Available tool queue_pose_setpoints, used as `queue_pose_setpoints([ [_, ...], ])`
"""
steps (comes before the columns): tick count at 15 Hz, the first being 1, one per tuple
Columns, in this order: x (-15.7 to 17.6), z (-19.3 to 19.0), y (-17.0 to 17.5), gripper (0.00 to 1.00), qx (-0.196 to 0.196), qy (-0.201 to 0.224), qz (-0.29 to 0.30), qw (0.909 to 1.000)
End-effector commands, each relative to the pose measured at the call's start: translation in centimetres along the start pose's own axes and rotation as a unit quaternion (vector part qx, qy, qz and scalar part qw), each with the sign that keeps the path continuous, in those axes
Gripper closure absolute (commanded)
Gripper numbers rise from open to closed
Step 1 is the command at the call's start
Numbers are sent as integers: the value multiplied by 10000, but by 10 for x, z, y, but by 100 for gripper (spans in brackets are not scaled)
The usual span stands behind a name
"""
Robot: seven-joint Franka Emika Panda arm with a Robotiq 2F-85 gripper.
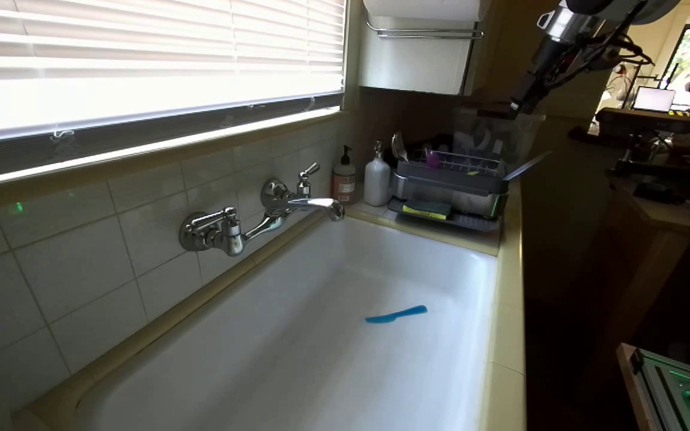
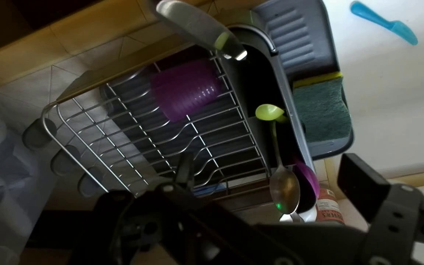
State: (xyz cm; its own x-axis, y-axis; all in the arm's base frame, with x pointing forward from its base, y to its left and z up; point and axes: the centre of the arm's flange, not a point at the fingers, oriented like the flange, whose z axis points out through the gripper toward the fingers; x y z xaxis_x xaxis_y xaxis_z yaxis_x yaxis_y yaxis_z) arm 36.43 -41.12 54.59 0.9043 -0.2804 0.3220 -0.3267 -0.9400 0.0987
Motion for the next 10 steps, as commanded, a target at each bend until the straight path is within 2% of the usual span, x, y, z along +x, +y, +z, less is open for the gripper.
queue_pose_setpoints([
  [1, 0, 0, -1, 0, 3, -2, -7, 10000],
  [6, 1, 0, -1, 0, 8, -3, -16, 10000],
  [10, 12, 12, 12, 0, 19, 22, 147, 9999],
])
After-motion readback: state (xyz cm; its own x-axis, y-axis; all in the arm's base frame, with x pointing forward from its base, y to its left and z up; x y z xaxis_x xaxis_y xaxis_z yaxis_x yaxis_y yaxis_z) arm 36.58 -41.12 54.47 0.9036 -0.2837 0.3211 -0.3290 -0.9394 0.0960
